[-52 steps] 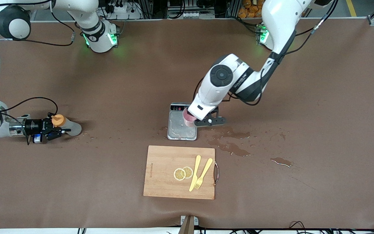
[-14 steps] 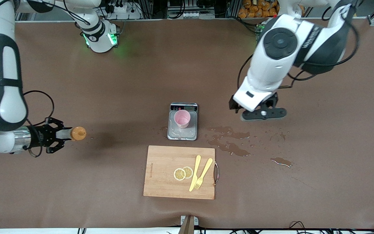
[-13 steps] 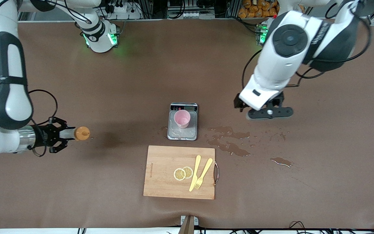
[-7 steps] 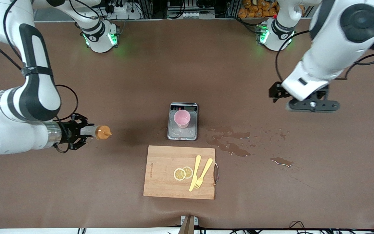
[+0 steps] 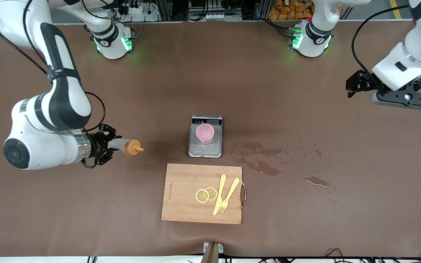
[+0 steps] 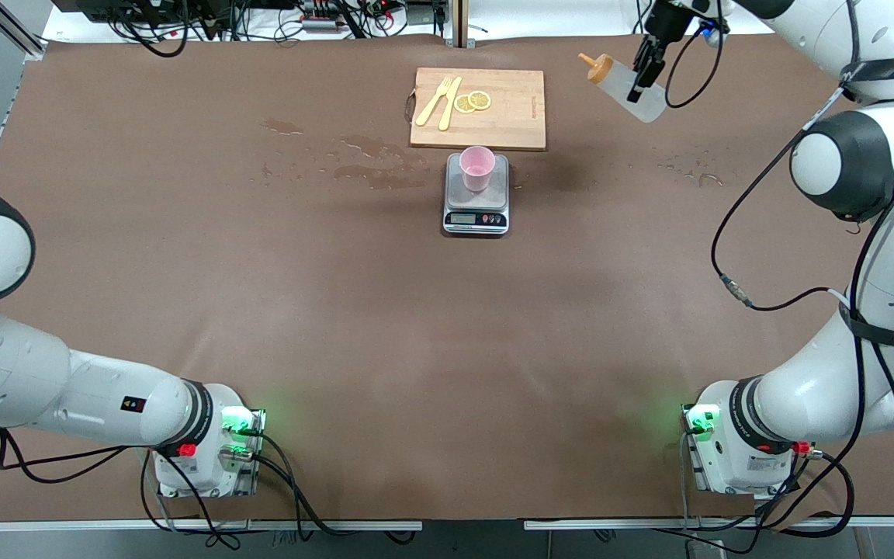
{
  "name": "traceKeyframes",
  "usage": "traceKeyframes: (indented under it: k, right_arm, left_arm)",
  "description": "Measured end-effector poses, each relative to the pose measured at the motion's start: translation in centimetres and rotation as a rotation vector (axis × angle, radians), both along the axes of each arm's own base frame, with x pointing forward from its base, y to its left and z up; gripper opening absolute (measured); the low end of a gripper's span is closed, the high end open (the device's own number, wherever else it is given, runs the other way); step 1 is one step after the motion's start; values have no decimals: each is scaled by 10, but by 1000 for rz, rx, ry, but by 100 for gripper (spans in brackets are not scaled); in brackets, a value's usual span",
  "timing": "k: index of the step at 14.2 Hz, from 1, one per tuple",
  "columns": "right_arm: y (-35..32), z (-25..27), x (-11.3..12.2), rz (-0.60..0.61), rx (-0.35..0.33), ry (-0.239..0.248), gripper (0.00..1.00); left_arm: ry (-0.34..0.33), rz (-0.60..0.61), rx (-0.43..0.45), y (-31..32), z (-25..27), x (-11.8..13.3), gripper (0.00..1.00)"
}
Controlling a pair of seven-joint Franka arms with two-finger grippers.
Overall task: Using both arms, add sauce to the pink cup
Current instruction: 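Raise the left gripper away while the right gripper lifts the bottle, then carry the sauce bottle over the pink cup with the right gripper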
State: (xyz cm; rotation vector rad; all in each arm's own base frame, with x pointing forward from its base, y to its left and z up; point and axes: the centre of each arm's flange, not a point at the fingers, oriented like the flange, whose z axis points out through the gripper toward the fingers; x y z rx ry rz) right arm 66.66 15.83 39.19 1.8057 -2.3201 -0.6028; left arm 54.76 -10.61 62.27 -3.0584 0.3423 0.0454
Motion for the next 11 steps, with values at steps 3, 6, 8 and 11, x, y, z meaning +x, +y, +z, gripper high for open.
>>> traceKeyframes:
  k: [3, 6, 8, 11]
  right_arm:
    - [20, 0, -5, -10, -16, 10, 43]
    - [37, 0, -10, -39, -37, 22, 43]
    - [52, 0, -15, -47, -51, 29, 43]
    - [76, -1, -23, -53, -92, 32, 43]
  left_arm:
    - [3, -79, -2, 4, 1, -1, 100]
    - [11, -93, -2, 9, -2, 0, 100]
    - [13, -84, -1, 12, -3, 1, 100]
    - [15, -13, -36, 24, -2, 2, 100]
